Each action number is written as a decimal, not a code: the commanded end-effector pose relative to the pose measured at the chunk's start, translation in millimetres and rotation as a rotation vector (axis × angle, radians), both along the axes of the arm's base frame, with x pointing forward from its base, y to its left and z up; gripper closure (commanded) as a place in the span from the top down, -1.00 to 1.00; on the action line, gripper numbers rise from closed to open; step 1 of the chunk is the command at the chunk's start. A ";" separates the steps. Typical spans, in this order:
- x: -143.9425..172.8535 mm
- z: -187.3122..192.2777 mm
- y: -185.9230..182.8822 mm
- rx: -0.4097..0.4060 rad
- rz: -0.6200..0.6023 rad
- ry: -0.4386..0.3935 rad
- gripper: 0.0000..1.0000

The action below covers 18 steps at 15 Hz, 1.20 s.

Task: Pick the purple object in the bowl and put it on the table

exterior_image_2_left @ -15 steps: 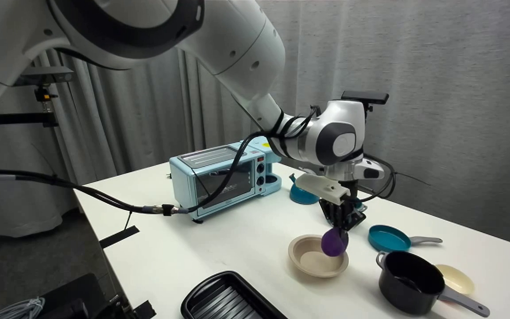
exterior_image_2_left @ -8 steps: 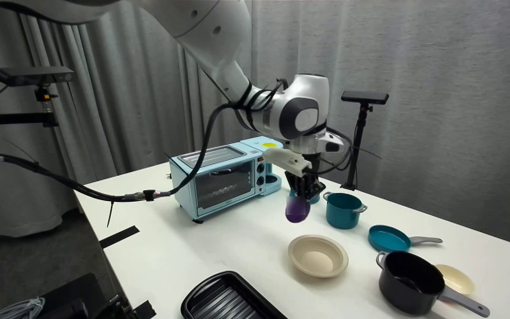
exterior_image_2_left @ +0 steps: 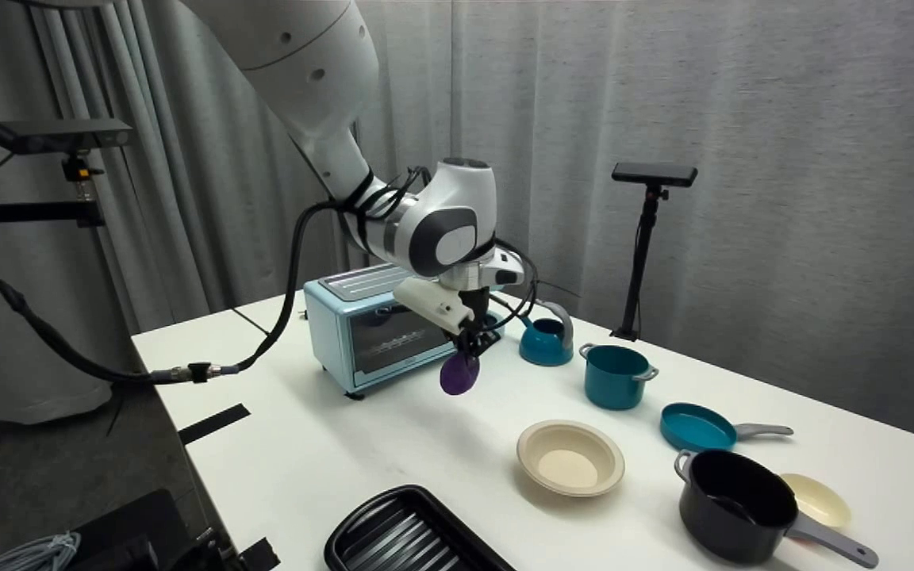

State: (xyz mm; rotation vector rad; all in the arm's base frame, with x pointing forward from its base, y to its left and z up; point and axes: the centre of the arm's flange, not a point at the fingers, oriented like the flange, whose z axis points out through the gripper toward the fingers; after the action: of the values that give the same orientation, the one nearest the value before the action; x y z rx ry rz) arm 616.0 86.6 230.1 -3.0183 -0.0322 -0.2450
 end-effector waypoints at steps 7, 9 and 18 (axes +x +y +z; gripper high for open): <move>-10.9 -47.2 -13.5 0.001 -0.004 -0.019 -0.93; -7.6 -45.5 -20.7 -0.002 -0.010 -0.017 -0.22; -11.5 -20.5 -54.0 0.053 -0.006 0.089 1.00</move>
State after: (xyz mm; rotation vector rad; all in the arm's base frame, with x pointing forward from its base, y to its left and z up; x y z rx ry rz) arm 605.8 44.0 191.0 -3.0104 0.0061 -0.1454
